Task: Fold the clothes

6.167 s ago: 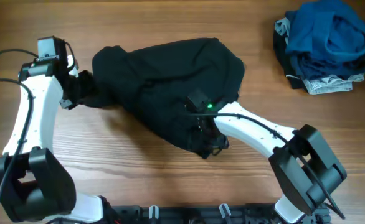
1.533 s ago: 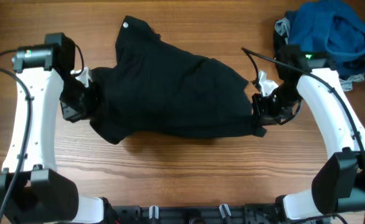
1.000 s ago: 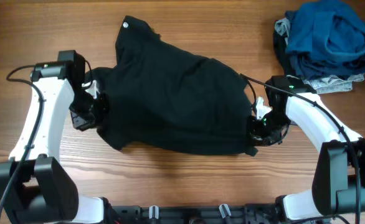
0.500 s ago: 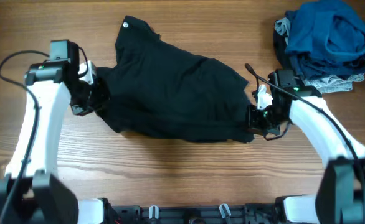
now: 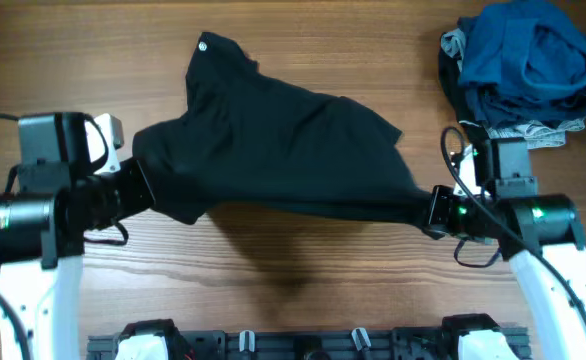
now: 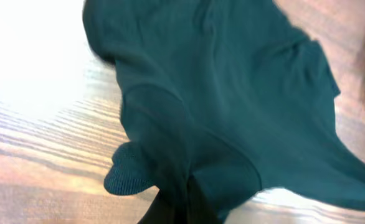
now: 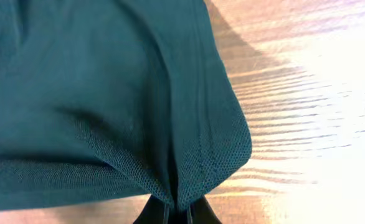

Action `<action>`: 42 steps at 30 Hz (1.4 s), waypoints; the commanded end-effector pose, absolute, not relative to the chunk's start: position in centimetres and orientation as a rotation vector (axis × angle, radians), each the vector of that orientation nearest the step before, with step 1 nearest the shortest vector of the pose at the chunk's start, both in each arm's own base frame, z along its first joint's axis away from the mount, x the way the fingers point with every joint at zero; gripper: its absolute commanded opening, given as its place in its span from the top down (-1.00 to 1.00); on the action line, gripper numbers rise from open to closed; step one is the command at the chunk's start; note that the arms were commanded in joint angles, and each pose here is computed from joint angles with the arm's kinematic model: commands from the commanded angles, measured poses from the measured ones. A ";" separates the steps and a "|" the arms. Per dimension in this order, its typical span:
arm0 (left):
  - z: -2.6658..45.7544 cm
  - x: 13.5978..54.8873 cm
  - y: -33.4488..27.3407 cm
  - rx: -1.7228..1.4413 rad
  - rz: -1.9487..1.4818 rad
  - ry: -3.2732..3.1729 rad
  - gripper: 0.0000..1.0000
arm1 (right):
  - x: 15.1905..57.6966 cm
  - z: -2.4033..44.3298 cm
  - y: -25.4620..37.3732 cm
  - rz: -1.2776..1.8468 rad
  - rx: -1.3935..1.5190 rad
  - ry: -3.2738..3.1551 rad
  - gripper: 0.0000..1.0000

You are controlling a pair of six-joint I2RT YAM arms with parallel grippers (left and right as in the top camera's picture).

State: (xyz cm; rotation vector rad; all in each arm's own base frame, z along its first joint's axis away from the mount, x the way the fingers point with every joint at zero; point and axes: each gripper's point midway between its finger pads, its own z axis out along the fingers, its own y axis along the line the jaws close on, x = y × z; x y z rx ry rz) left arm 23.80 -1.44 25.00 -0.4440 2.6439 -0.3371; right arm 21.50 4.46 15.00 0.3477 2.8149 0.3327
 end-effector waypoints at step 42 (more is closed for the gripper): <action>16.5 40.2 -0.4 -0.395 -0.037 2.748 -1.00 | 36.9 15.9 6.5 0.375 0.013 2.710 -0.83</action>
